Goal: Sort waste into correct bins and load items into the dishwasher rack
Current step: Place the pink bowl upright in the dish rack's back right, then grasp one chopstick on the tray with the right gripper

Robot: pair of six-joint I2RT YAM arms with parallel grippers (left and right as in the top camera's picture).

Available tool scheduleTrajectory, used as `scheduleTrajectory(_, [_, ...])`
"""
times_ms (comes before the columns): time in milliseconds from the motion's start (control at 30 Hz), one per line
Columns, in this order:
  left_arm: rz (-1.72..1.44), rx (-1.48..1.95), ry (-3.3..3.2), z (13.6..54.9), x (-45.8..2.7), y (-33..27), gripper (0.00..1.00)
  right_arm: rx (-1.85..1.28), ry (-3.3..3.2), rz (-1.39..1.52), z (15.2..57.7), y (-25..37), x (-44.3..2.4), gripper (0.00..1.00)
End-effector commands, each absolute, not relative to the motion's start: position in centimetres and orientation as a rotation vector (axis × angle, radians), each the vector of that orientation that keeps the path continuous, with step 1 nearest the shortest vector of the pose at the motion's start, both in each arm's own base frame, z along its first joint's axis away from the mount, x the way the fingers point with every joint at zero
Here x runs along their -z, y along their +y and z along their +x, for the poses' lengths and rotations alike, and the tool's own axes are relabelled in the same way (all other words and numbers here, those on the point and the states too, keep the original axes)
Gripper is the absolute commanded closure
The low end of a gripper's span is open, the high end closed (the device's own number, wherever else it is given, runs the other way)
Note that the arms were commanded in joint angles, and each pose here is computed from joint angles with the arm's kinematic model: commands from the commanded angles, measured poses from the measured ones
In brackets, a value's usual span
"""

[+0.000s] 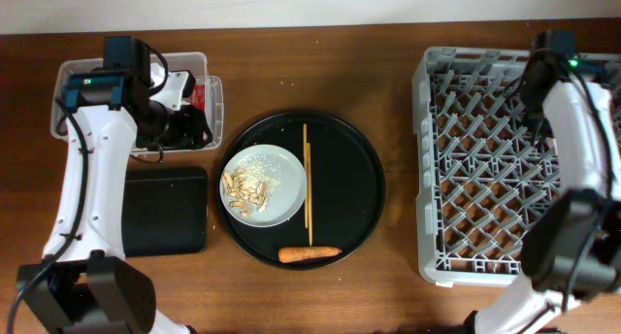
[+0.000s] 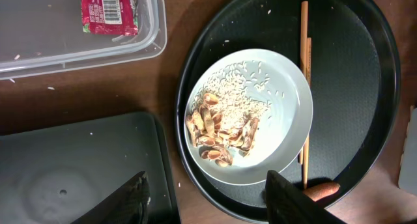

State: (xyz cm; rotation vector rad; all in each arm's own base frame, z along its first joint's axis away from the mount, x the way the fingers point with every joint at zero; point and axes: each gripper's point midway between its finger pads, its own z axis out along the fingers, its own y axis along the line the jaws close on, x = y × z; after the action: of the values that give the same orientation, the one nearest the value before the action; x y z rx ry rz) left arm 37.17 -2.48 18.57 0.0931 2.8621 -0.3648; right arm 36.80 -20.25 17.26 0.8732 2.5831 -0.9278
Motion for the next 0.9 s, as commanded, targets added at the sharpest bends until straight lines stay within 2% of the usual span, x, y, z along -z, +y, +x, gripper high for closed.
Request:
scheduleTrajectory(0, [0.108,0.365,2.831,37.0,-19.7,-2.7,0.43,0.533,2.581,0.785,36.6,-15.6,-21.4,0.11])
scheduleTrajectory(100, [0.109,0.364,2.832,37.0,-19.7,-2.7,0.36,-0.082,2.669,0.428,37.8,-7.0,-22.5,0.11])
scheduleTrajectory(167, [0.108,0.360,2.835,37.0,-19.7,-2.7,0.35,-0.277,2.718,0.289,37.4,-1.8,-22.5,0.11])
scheduleTrajectory(233, [0.106,0.362,2.842,36.8,-19.6,-2.7,0.35,-0.303,2.773,0.171,36.8,1.7,-22.0,0.11])
scheduleTrajectory(333, [0.105,0.364,2.852,36.6,-19.6,-2.7,0.35,-0.358,2.822,-0.141,35.8,10.1,-20.9,0.11])
scheduleTrajectory(500, [0.103,0.366,2.860,36.4,-19.5,-2.7,0.35,-0.299,2.990,-0.280,33.8,18.8,-15.1,0.11])
scheduleTrajectory(633, [0.103,0.365,2.860,36.4,-19.5,-2.7,0.35,-0.160,3.121,-0.334,31.6,22.6,-9.7,0.12])
scheduleTrajectory(867, [0.103,0.361,2.861,36.4,-19.5,-2.7,0.35,0.007,3.196,-0.410,29.3,25.1,-5.0,0.12])
